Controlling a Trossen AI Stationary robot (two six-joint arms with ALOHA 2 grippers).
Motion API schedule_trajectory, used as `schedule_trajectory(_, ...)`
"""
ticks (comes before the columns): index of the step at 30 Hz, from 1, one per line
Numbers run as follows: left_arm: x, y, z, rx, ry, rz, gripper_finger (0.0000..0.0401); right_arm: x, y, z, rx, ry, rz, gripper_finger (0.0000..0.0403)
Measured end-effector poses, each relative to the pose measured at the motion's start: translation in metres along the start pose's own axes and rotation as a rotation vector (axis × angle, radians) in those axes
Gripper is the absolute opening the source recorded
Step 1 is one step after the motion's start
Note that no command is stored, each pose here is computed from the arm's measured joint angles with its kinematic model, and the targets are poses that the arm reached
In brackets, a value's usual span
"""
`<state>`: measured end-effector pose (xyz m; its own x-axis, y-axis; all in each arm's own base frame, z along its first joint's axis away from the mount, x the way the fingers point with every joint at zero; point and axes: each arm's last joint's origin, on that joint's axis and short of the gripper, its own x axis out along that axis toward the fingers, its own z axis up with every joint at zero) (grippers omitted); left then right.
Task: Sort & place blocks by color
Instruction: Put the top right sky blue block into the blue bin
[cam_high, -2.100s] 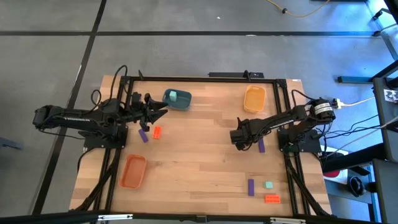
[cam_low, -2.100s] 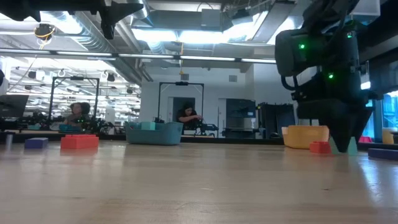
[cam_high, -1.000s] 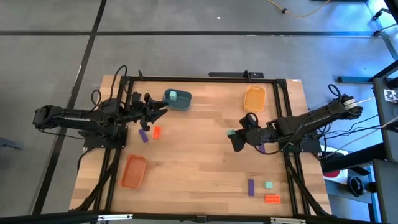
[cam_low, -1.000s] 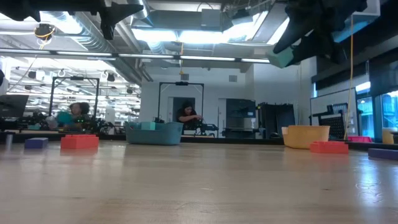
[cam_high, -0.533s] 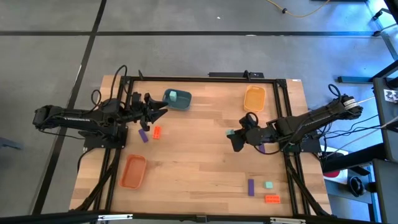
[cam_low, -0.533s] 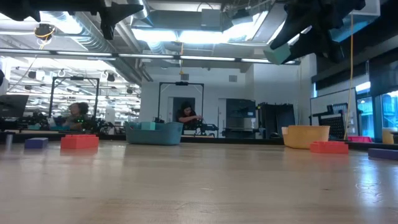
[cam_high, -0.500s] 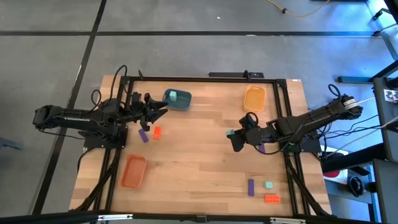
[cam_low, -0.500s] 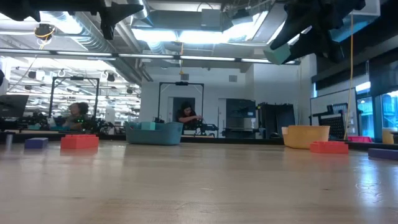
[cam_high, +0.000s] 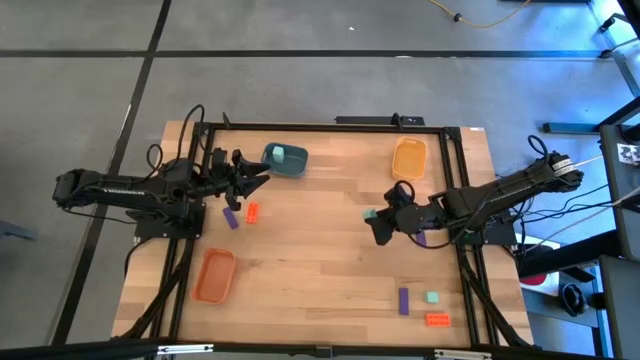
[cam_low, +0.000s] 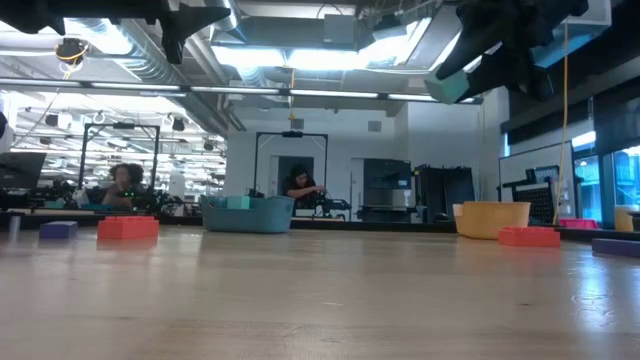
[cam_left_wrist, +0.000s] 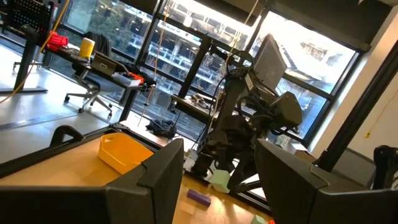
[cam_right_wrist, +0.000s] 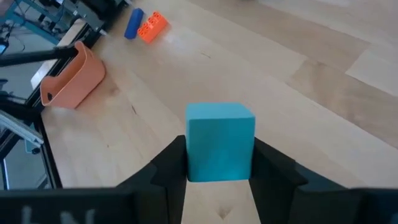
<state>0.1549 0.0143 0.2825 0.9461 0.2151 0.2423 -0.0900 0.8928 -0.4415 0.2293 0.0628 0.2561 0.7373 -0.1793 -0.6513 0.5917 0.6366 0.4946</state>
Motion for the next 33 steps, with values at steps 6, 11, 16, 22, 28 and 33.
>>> schedule_trajectory(6, 0.001, 0.0, -0.001, 0.001, 0.005, 0.008, 0.019, 0.001, 0.002, 0.004, -0.024, 0.011, 0.04, 0.0137)
schedule_trajectory(11, 0.01, 0.001, -0.005, 0.112, 0.056, 0.035, 0.019, 0.005, 0.009, 0.02, -0.002, -0.07, 0.145, 0.0137)
schedule_trajectory(16, 0.033, -0.006, 0.005, 0.382, 0.171, 0.099, 0.019, 0.013, 0.019, 0.041, 0.043, -0.177, 0.291, 0.0137)
schedule_trajectory(22, 0.066, -0.018, 0.017, 0.663, 0.38, 0.09, 0.0194, 0.028, 0.027, 0.06, 0.09, -0.29, 0.418, 0.0137)
schedule_trajectory(28, 0.097, -0.027, 0.021, 0.809, 0.462, 0.004, 0.0215, 0.045, 0.029, 0.072, 0.129, -0.361, 0.501, 0.0137)
schedule_trajectory(33, 0.118, -0.04, 0.015, 0.886, 0.476, -0.077, 0.0218, 0.053, 0.027, 0.078, 0.143, -0.396, 0.519, 0.0137)
